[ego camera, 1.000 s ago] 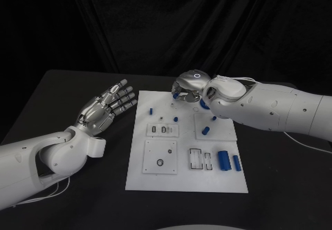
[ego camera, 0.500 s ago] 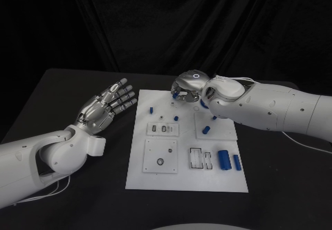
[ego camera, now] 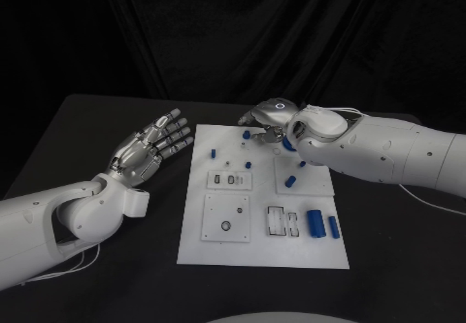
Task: Assemble the parts on the task board
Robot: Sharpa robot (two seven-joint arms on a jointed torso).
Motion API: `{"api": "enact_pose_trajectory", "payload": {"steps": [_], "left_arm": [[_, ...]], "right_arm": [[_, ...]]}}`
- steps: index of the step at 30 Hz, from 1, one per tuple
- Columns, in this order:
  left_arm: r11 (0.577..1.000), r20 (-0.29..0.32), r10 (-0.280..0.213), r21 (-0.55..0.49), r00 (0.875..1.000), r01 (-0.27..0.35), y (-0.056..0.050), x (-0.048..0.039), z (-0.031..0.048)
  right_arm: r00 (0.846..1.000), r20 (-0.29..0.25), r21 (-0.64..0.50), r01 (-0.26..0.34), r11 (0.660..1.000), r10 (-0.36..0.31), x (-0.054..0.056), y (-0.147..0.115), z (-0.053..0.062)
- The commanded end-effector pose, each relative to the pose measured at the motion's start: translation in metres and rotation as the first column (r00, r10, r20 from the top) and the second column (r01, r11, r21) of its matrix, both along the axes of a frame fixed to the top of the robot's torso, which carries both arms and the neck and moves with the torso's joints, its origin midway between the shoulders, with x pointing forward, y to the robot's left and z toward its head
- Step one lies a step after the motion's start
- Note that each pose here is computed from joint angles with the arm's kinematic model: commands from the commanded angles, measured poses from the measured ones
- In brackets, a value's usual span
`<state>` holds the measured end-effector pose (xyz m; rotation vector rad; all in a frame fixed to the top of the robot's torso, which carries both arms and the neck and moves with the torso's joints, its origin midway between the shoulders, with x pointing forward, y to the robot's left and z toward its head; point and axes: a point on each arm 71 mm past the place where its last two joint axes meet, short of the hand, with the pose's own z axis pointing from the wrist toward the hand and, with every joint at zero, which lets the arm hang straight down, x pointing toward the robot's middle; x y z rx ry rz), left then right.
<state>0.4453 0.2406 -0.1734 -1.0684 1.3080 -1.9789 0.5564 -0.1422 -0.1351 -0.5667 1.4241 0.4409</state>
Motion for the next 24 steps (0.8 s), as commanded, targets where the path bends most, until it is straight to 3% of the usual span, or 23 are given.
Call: {"api": "enact_pose_trajectory", "payload": {"steps": [1,6,13,18,24], "left_arm": [[0.995,0.117,0.037,-0.094,0.992,-0.026,0.004,-0.0014,0.0106],[0.995,0.116,0.04,-0.094,0.992,-0.03,0.006,-0.0022,0.0109],[0.995,0.112,0.048,-0.093,0.993,-0.038,0.008,-0.0041,0.0113],[0.995,0.111,0.048,-0.094,0.993,-0.038,0.007,-0.0041,0.0112],[0.995,0.109,0.043,-0.096,0.993,-0.032,0.006,-0.0033,0.0109]], "right_arm": [[0.998,0.066,0.05,0.008,0.999,-0.011,-0.001,-0.005,0.007],[0.992,0.124,0.089,-0.009,0.996,-0.003,-0.006,-0.013,0.026],[0.982,0.189,0.122,-0.02,0.992,-0.003,-0.023,-0.041,0.063],[0.983,0.184,0.121,0.004,0.993,-0.027,-0.033,-0.062,0.068],[0.989,0.135,0.097,0.039,0.995,-0.052,-0.04,-0.085,0.057]]}}
